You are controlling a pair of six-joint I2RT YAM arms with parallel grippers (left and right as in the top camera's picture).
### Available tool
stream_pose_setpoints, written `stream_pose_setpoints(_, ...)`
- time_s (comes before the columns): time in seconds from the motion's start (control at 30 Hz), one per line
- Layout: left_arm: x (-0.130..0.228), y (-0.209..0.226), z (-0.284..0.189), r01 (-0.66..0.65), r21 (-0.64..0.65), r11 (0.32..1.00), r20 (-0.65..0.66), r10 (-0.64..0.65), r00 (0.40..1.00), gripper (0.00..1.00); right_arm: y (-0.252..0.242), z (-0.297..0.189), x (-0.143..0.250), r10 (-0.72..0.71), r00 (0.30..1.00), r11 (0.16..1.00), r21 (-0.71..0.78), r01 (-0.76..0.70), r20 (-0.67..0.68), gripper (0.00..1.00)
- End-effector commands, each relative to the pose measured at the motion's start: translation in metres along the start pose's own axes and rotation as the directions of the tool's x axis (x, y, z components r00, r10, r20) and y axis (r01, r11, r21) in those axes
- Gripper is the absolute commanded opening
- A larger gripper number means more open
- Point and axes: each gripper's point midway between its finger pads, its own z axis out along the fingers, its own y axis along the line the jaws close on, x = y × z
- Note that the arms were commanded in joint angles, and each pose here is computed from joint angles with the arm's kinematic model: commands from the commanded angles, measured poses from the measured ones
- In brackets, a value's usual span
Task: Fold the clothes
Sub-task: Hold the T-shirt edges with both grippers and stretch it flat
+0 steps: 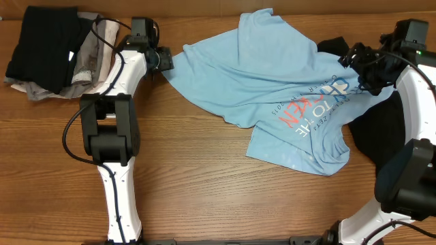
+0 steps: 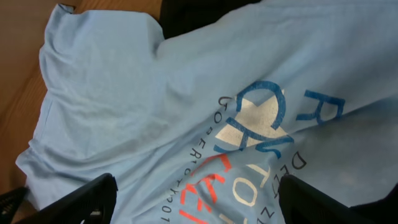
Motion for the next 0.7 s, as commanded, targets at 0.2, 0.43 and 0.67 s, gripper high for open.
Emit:
stream_pose_setpoints(0.2, 0.032, 0.012, 0.034, -0.214, -0.092, 0.973, -0.085, 0.206, 0.975, 0.29, 0.011, -0.007, 0.018, -0.048, 0.998, 0.999, 0.023, 0.049, -0.05, 0.83)
stream_pose_setpoints(0.43, 0.049, 0.0, 0.033, -0.36, -0.084, 0.929, -0.149, 0.346, 0.926, 0.49, 0.013, -0.005, 0.035, -0.069, 0.993, 0.995, 0.067, 0.076, -0.096, 0.83)
stream_pose_setpoints(0.67, 0.066, -0.022, 0.032, -0.427, -0.053, 0.903, -0.189, 0.411, 0.892, 0.04, 0.012, -0.005, 0.043, -0.064, 0.99, 0.994, 0.078, 0.074, -0.127, 0.81)
